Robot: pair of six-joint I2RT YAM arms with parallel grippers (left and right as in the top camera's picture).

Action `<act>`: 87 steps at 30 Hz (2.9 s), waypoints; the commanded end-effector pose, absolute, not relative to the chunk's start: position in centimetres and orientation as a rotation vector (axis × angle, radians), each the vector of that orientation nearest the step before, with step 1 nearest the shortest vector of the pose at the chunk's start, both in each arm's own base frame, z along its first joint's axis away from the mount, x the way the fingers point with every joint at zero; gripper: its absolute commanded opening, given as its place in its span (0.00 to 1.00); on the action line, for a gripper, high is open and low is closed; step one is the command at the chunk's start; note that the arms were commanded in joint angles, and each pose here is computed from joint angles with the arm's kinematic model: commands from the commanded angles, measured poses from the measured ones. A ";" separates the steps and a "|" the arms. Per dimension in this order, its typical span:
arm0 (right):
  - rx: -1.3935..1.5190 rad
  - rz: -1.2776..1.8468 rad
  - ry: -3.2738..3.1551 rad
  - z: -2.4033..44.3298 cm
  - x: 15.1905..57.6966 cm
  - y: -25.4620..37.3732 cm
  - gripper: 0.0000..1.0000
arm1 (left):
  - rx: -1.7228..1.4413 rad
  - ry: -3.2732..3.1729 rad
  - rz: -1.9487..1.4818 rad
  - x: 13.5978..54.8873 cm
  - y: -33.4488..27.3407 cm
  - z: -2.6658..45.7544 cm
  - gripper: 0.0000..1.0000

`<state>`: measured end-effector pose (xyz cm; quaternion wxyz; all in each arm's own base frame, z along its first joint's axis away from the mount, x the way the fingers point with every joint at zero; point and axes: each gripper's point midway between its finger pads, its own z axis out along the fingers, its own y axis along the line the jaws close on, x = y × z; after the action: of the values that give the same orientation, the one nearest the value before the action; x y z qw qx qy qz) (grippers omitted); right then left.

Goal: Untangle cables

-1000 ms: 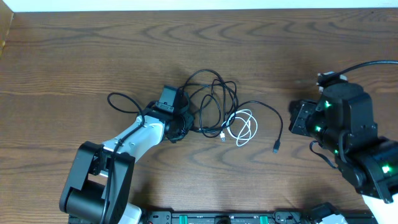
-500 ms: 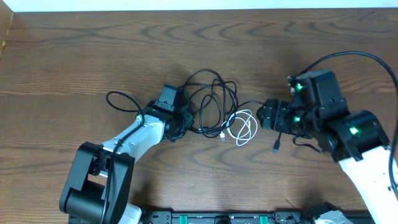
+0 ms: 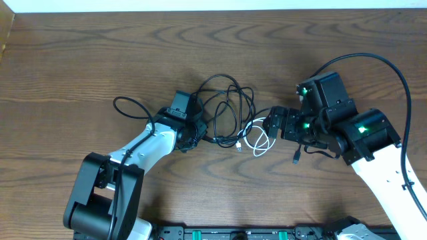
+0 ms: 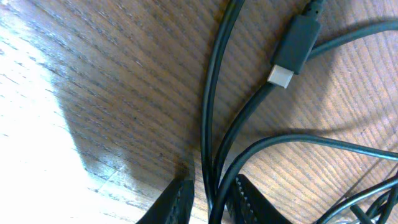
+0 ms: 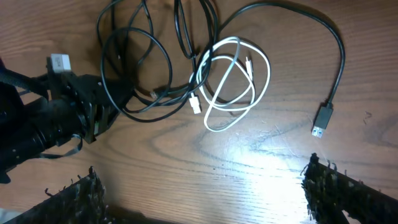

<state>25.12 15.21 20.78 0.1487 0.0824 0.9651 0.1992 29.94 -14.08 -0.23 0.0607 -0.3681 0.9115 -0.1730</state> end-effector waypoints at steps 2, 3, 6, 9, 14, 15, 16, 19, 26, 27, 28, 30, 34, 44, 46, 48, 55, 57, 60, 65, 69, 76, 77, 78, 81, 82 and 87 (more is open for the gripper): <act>0.246 0.588 2.776 20.8 25.1 15.5 0.99 | -1.179 2.855 -0.239 25.9 -10.8 -4.4 0.25; 0.245 0.587 2.776 20.8 25.1 15.5 0.99 | -1.179 2.855 -0.239 25.9 -10.8 -4.4 0.25; 0.250 0.572 2.781 20.5 25.2 15.4 0.99 | -1.179 2.855 -0.239 26.0 -10.8 -4.4 0.25; 0.256 0.557 2.802 19.8 25.2 15.4 0.99 | -1.179 2.855 -0.239 26.0 -10.8 -4.4 0.26; 0.246 0.512 2.885 17.2 24.6 15.7 0.99 | -1.182 2.859 -0.227 25.8 -10.7 -4.5 0.25; 0.251 0.499 2.912 16.3 24.3 15.9 0.99 | -1.183 2.861 -0.224 25.7 -10.7 -4.5 0.26; 0.262 0.487 2.937 15.6 24.0 16.0 0.99 | -1.183 2.862 -0.224 25.7 -10.7 -4.5 0.25; 0.371 0.449 3.006 13.6 23.2 16.3 0.99 | -1.183 2.861 -0.223 25.7 -10.7 -4.5 0.26; 0.100 0.452 2.975 9.1 24.3 19.6 0.99 | -1.181 2.850 -0.202 25.8 -10.4 -4.5 0.26; 0.047 0.455 2.969 8.6 24.4 20.1 0.99 | -1.181 2.850 -0.202 25.8 -10.4 -4.5 0.25; 0.011 0.452 2.968 8.0 24.4 20.5 0.99 | -1.181 2.850 -0.202 25.8 -10.4 -4.5 0.26; -0.082 0.426 2.956 7.1 24.6 21.0 0.99 | -1.181 2.850 -0.202 25.8 -10.4 -4.5 0.25; -0.280 0.223 2.917 4.8 25.7 20.1 0.95 | -1.181 2.850 -0.202 25.8 -10.4 -4.5 0.26; -0.825 0.106 2.816 -0.3 27.5 21.0 0.80 | -1.181 2.850 -0.202 25.8 -10.4 -4.5 0.26; -0.958 0.145 2.795 -1.5 27.2 21.7 0.71 | -1.181 2.850 -0.202 25.8 -10.4 -4.5 0.26; -1.075 0.184 2.774 -2.8 26.8 22.2 0.60 | -1.181 2.850 -0.202 25.8 -10.4 -4.5 0.26; -1.168 0.144 2.826 -4.6 25.7 21.2 0.01 | -1.181 2.850 -0.201 25.8 -10.4 -4.5 0.26; -1.167 0.137 2.846 -3.9 25.3 20.8 0.01 | -1.180 2.848 -0.197 25.8 -10.3 -4.5 0.27; -1.158 0.133 2.863 -1.8 25.0 20.2 0.01 | -1.180 2.848 -0.197 25.8 -10.3 -4.5 0.27; -1.081 0.172 2.761 5.4 26.1 20.0 0.01 | -1.180 2.848 -0.198 25.9 -10.3 -4.5 0.27; -0.915 0.245 2.558 13.4 28.1 20.0 0.01 | -1.180 2.848 -0.197 25.8 -10.3 -4.5 0.27; -0.761 0.508 2.156 25.9 27.7 20.8 0.01 | -1.181 2.848 -0.198 25.9 -10.3 -4.5 0.57; -0.754 0.511 2.118 27.0 27.5 20.6 0.01 | -1.181 2.848 -0.198 25.9 -10.3 -4.5 0.67; -0.753 0.511 2.079 28.0 27.3 20.5 0.01 | -1.181 2.847 -0.198 25.9 -10.3 -4.5 0.72; -0.733 0.510 1.965 31.0 27.0 20.2 0.01 | -1.181 2.848 -0.198 25.9 -10.3 -4.5 0.88; -0.724 0.514 1.921 32.1 26.9 20.1 0.01 | -1.181 2.848 -0.198 25.9 -10.3 -4.5 0.92; -0.612 0.309 1.885 33.4 28.8 17.3 0.01 | -1.181 2.848 -0.198 25.8 -10.3 -4.5 0.94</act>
<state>27.29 19.61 33.42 0.5207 -0.2908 0.7784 0.1960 30.82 -13.35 0.64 0.0883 -0.3693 0.9111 -0.1602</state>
